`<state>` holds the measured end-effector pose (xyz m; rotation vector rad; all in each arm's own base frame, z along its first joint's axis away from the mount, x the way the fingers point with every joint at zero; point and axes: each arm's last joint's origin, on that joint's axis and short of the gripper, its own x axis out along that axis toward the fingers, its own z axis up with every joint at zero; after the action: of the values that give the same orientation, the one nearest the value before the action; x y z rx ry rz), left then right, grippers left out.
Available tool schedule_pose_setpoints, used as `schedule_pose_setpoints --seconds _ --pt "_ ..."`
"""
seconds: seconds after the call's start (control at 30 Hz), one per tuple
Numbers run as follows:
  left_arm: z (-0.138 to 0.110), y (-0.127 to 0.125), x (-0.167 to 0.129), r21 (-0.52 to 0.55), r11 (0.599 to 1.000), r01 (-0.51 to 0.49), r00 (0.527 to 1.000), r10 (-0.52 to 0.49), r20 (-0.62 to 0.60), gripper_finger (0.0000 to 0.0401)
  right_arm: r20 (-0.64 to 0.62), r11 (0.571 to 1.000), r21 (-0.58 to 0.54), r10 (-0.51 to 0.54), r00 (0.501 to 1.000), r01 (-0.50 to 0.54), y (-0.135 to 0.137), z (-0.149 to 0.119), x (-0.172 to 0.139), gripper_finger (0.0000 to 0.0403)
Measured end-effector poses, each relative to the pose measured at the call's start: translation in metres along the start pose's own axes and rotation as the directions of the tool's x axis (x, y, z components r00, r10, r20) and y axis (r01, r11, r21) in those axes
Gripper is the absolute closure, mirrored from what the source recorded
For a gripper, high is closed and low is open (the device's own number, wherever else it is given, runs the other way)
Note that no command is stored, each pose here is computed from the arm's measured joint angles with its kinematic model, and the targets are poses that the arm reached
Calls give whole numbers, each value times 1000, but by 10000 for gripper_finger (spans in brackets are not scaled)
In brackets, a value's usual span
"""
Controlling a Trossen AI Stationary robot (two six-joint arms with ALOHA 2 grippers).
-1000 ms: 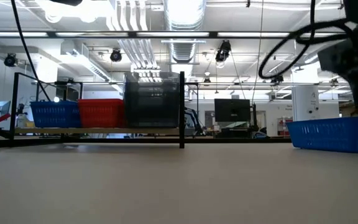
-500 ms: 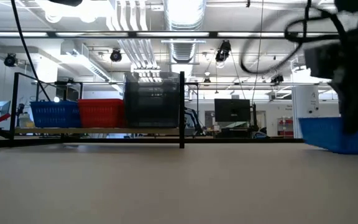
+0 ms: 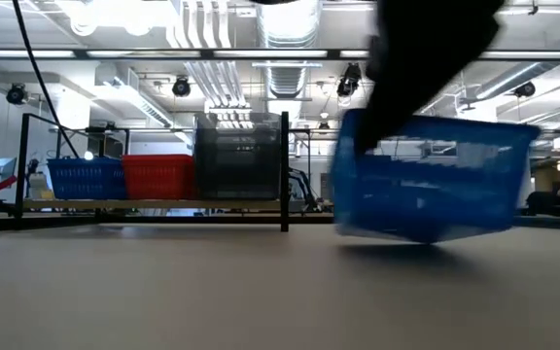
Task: Stack baskets on shelf by color
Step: Stack the blue bin on the stacked blue bins on the shelf
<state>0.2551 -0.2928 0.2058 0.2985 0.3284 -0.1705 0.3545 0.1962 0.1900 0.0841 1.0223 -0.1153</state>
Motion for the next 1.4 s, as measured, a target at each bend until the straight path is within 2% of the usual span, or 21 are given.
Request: schedule_pose_setpoints --seconds 0.1,0.23,0.43,0.63,0.77,0.9,1.03,1.17,1.3,1.4 --pt "1 -7 -12 21 999 -27 1000 28 -2 382 19 1000 -8 3 1000 -3 15 21 23 394" --pt "-4 -19 -26 45 996 -82 997 82 -2 382 50 997 -78 10 999 -6 31 46 51 394" --pt "-9 -30 -39 -5 996 -86 996 86 9 382 129 986 -165 -3 992 25 45 77 75 385" --pt "-11 -34 -43 -4 997 -76 997 76 12 382 181 971 -239 16 983 28 50 95 61 315" --pt "-11 -33 -42 -7 997 -77 997 77 13 382 172 958 -283 1 985 49 53 92 37 266" --pt "-10 -32 -41 -35 996 -84 996 85 16 382 172 946 -289 -99 980 147 66 73 11 242" --pt "-11 -27 -35 -47 992 -118 993 118 14 382 164 937 -289 -155 974 198 90 37 -3 237" --pt "-11 -18 -21 -79 985 -155 988 156 15 382 194 952 -229 -161 968 204 123 -9 -11 242" --pt "-9 -1 -5 -146 968 -205 978 208 7 382 260 964 -113 -204 944 240 147 -65 -16 255" --pt "-6 15 8 -168 969 -180 983 181 -8 378 320 968 -35 -226 920 250 157 -106 -20 267"
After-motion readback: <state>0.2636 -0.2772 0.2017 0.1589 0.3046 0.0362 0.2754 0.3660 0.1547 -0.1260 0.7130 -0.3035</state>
